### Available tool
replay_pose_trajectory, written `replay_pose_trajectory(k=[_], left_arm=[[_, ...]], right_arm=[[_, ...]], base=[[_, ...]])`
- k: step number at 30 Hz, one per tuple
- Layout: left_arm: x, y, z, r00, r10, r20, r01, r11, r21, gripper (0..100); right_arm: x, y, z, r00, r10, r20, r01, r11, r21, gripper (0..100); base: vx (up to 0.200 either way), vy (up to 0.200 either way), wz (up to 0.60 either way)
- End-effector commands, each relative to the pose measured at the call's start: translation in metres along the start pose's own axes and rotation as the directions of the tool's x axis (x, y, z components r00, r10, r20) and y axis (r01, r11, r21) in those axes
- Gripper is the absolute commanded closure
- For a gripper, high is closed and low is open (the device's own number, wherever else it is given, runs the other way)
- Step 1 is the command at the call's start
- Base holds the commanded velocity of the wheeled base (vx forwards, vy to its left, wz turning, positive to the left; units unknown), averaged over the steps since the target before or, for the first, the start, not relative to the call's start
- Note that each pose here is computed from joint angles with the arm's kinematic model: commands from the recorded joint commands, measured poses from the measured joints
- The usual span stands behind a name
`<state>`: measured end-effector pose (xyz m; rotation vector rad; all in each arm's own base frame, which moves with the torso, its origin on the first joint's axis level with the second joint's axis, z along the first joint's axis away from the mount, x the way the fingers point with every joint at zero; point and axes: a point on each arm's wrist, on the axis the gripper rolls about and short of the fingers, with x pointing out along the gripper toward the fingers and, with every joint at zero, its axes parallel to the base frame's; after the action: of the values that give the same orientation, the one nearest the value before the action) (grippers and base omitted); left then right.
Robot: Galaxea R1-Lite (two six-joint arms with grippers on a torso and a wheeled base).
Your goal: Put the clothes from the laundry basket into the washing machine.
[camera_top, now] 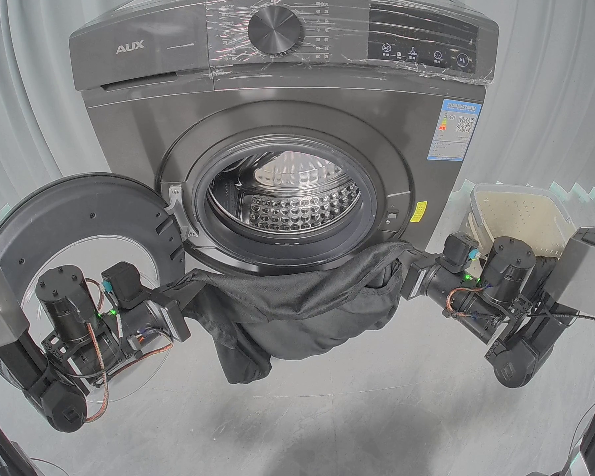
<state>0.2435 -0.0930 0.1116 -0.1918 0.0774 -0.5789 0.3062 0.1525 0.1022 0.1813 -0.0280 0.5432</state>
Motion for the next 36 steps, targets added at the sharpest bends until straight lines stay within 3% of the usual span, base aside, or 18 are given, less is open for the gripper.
replay_pose_trajectory(k=[1,5,7,12,20,32,33,36], left_arm=[[0.001,0.002,-0.002,1.0,0.006,-0.008,-0.006,1.0,0.0,100],[0.0,0.001,-0.005,1.0,0.004,-0.02,-0.004,1.0,0.011,100],[0.004,0.004,-0.011,0.999,0.011,-0.041,-0.009,0.999,0.044,100],[0.01,0.01,-0.026,0.995,0.035,-0.095,-0.026,0.995,0.092,100],[0.011,0.01,-0.026,0.995,0.033,-0.094,-0.024,0.995,0.096,100],[0.01,0.01,-0.03,0.993,0.032,-0.113,-0.022,0.996,0.09,100],[0.01,0.01,-0.03,0.993,0.034,-0.114,-0.023,0.996,0.09,0],[0.009,0.008,-0.028,0.994,0.035,-0.105,-0.026,0.996,0.09,0]], right_arm=[[0.0,0.006,0.015,0.999,0.012,0.051,-0.012,1.0,-0.001,100],[0.007,0.013,0.028,0.993,-0.008,0.117,0.007,1.0,0.006,100],[0.014,0.019,0.036,0.987,-0.013,0.161,0.009,1.0,0.023,100],[0.017,0.023,0.037,0.985,-0.005,0.172,-0.001,0.999,0.033,100],[0.023,0.026,0.046,0.976,0.004,0.216,-0.012,0.999,0.035,100],[0.022,0.032,0.046,0.976,0.017,0.215,-0.026,0.999,0.035,100],[0.022,0.032,0.046,0.977,0.017,0.214,-0.025,0.999,0.035,100],[0.021,0.034,0.045,0.977,0.023,0.211,-0.031,0.999,0.034,100]], base=[[0.0,0.0,0.0],[0.0,0.0,0.0],[0.0,0.0,0.0],[0.0,0.0,0.0],[0.0,0.0,0.0],[0.0,0.0,0.0],[0.0,0.0,0.0],[0.0,0.0,0.0]])
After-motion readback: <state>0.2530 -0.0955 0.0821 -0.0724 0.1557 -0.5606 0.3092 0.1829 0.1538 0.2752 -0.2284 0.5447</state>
